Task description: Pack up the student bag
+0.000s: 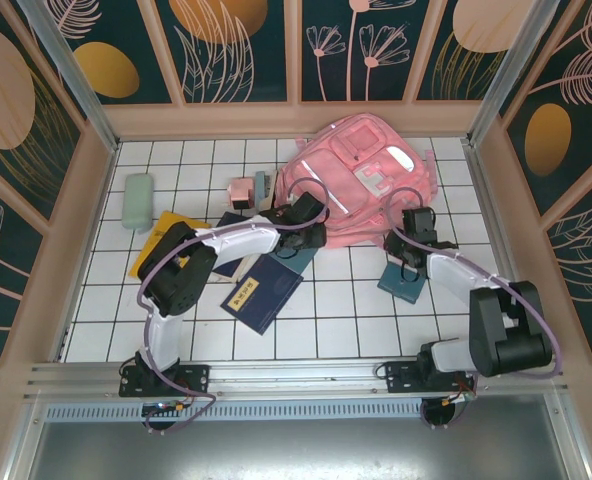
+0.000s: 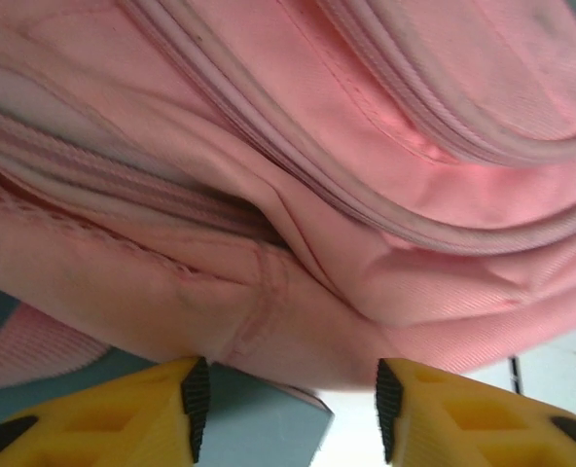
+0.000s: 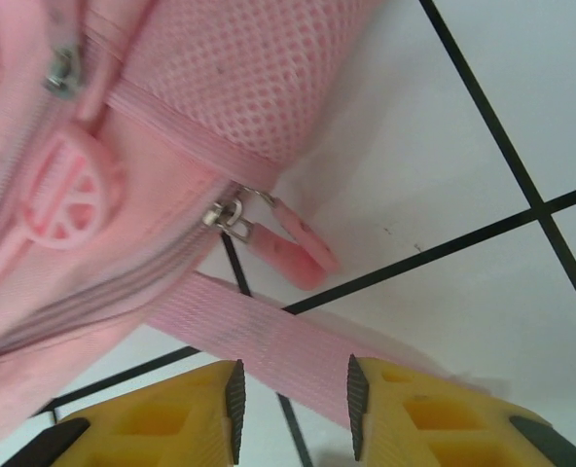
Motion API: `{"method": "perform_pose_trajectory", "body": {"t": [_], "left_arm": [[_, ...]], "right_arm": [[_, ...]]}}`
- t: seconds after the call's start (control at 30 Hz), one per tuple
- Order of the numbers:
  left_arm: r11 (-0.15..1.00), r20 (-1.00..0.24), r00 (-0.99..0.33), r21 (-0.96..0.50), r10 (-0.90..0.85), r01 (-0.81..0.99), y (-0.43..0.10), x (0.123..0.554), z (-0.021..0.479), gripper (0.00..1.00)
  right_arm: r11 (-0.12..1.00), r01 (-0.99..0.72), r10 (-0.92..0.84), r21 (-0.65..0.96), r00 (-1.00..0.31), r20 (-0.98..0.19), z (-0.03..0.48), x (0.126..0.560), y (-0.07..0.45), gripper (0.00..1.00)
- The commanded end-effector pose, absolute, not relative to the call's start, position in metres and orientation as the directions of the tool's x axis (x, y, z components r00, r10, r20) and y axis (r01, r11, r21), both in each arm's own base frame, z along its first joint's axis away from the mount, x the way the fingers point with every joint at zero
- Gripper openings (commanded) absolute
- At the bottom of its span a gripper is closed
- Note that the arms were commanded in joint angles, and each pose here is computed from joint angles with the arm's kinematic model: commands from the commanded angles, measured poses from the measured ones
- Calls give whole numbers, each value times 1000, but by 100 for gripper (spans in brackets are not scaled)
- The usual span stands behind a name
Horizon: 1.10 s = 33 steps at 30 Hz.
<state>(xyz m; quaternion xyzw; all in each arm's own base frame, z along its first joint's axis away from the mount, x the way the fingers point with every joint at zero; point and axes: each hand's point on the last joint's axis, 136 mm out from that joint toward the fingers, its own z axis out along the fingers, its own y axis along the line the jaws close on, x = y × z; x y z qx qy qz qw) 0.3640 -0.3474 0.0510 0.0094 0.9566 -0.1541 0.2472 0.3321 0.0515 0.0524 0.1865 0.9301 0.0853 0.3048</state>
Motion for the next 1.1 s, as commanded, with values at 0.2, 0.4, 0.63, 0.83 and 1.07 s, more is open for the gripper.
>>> {"method": "perform_pose_trajectory", "body": {"t": [0.2,0.4,0.63,0.83,1.07], "left_arm": [[989,-508,-860,-146,-52,27,-307,395,33,45],[987,-509,-859,-156,-50,35,-308,398,35,46],[984,-506,-861,-173,-52,42,-310,396,36,46],[971,-501,-864,-227,-53,72,-321,394,52,49],[932,-542,-840,-315,-20,181,-366,378,89,53]], "right_arm": [[942,219,328,255,-764,-555,55,361,61,30],[954,163,281,252,-781,-558,55,367,77,30],[961,151,257,230,-795,-550,48,373,83,29],[960,155,264,234,-778,-569,61,378,84,31],[872,251,463,420,-701,-542,90,389,60,49]]}}
